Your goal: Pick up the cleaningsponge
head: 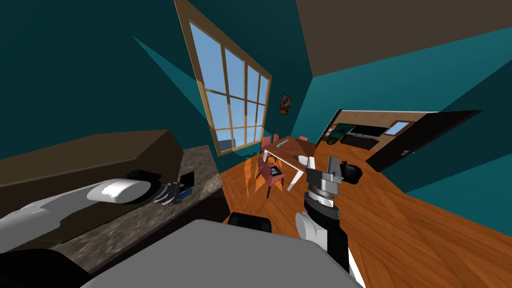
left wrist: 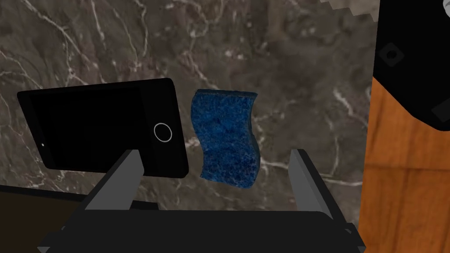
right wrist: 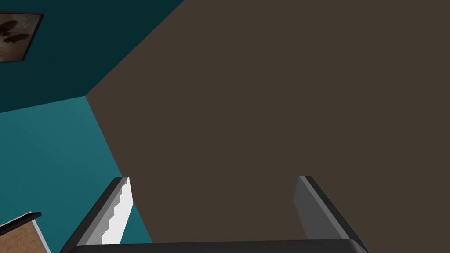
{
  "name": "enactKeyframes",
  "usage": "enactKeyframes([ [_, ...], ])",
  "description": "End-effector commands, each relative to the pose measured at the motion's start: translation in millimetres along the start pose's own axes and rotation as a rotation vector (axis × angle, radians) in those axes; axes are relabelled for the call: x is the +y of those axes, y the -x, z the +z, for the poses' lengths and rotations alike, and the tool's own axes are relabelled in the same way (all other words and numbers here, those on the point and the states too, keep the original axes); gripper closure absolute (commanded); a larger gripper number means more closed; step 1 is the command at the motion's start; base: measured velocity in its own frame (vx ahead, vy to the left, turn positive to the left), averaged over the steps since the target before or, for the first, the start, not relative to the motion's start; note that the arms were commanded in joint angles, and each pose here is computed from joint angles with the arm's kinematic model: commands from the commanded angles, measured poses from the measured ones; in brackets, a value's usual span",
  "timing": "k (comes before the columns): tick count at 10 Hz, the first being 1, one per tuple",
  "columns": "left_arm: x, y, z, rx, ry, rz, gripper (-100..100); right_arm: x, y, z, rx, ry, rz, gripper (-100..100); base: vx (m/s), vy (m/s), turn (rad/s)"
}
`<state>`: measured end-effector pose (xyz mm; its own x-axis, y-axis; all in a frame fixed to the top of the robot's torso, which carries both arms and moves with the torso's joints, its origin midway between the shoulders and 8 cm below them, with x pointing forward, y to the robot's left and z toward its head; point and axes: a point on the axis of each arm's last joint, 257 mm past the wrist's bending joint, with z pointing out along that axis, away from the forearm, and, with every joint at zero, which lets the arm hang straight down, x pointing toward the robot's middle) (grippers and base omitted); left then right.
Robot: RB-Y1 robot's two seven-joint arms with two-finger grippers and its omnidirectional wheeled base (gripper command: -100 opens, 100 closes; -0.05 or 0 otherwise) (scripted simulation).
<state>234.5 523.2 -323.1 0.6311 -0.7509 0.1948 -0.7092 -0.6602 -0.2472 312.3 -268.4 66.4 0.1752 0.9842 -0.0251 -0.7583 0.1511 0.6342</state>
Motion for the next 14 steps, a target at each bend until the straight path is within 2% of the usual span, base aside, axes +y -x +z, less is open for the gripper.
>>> enactKeyframes([
  [1,10,15.4,-4.1,-0.051,0.057,-0.032,-100,0,0,0.0,0.0,0.0,0.0,0,0.147,-0.064,0.089],
  [5,26,44.3,-14.6,-0.147,0.157,-0.092,-100,0,0,0.0,0.0,0.0,0.0,0,0.133,-0.055,0.053],
  [6,24,39.2,-13.7,-0.13,0.14,-0.08,-100,0,0,0.0,0.0,0.0,0.0,0,0.047,-0.025,0.011],
  [7,25,40.0,-14.3,-0.134,0.144,-0.083,0,0,0,0.1,0.0,0.0,0.0,0,0.009,-0.005,-0.002],
  [8,23,48.1,-10.9,-0.137,0.138,-0.106,-100,0,0,0.1,0.0,0.0,0.0,0,-0.024,-0.017,-0.139],
  [14,21,81.4,2.8,-0.152,0.123,-0.2,-100,0,0,0.1,0.0,0.0,0.0,0,-0.07,-0.016,-0.175],
])
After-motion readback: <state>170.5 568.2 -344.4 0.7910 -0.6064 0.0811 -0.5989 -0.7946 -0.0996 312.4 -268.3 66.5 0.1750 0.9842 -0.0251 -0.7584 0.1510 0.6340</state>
